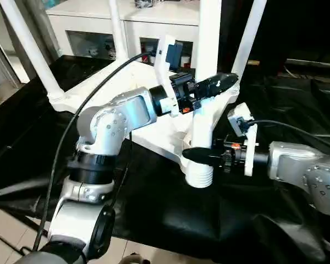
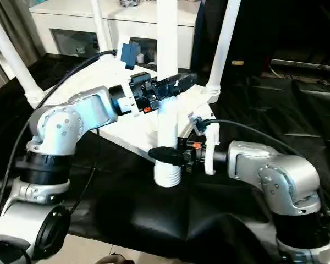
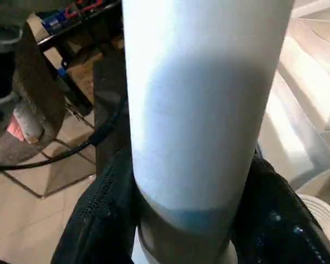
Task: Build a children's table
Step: Pick table leg
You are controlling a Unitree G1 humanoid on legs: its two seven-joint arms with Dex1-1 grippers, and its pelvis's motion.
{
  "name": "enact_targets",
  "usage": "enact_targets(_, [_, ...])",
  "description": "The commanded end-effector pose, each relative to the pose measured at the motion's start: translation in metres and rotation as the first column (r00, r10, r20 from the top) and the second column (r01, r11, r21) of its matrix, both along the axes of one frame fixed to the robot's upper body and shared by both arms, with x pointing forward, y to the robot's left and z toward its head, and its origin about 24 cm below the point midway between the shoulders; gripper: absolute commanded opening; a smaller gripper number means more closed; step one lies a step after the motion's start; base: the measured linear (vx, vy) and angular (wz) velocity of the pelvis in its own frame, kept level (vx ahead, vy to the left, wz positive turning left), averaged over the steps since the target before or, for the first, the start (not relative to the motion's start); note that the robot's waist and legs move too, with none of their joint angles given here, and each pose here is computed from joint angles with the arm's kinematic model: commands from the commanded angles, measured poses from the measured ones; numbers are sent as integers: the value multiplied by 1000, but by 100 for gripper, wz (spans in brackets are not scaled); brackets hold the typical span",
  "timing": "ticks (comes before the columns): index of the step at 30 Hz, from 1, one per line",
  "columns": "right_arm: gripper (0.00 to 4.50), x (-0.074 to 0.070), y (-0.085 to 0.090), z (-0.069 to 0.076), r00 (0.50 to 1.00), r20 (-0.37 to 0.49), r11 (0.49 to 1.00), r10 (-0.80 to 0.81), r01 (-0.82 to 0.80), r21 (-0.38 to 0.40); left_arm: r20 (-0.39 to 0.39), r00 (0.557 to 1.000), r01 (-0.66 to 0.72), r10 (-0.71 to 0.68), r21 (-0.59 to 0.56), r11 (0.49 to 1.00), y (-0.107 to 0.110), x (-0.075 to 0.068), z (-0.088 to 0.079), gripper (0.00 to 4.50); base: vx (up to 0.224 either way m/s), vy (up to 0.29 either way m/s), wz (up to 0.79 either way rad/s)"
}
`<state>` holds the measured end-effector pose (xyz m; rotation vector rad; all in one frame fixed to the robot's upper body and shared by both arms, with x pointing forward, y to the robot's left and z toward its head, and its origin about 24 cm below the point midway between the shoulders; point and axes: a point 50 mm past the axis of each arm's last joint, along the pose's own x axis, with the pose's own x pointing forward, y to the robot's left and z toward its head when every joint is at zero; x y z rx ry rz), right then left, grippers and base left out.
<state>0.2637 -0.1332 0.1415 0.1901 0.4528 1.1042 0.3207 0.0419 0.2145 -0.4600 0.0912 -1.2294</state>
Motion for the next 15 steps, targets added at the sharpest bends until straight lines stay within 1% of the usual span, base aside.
enact_targets(1, [189, 2, -1, 1, 1000, 6, 999, -23, 22, 23, 30, 999, -9, 10, -27, 1000, -1, -1, 5, 283, 0, 0, 0])
enact_targets(2, [189, 3, 0, 3, 999, 21, 998, -42, 41, 48, 40, 998, -53, 55, -61, 997, 0, 2, 5, 291, 0, 0, 0])
enact_targets(4, [189, 6, 0, 6, 995, 49, 992, -85, 80, 96, 65, 992, -98, 104, -96, 991, 2, 4, 6, 295, 0, 0, 0])
enact_targets(5, [189, 10, 1, 12, 986, 66, 973, -152, 138, 187, 53, 991, -107, 120, -200, 974, 3, 3, 8, 295, 0, 0, 0])
enact_targets(8, [189, 14, 2, 17, 975, 58, 944, -216, 194, 266, 3, 986, -156, 166, -315, 936, 8, 7, 11, 295, 0, 0, 0])
enact_targets(10, [189, 18, 2, 18, 957, 50, 915, -285, 256, 313, -40, 981, -188, 188, -389, 902, 15, 10, 11, 295, 0, 0, 0])
enact_targets(12, [189, 22, -1, 16, 933, 42, 891, -357, 326, 316, -46, 980, -195, 193, -418, 888, 18, 10, 11, 295, 0, 0, 0])
enact_targets(13, [189, 22, -1, 16, 933, 42, 890, -358, 327, 316, -46, 980, -195, 193, -418, 887, 18, 10, 11, 295, 0, 0, 0])
enact_targets(14, [189, 29, -9, 8, 885, 39, 855, -464, 436, 279, 16, 973, -207, 229, -367, 907, 24, 10, 8, 295, 0, 0, 0])
enact_targets(15, [189, 32, -13, 4, 857, 50, 837, -514, 488, 247, 67, 965, -222, 254, -306, 926, 27, 10, 5, 295, 0, 0, 0])
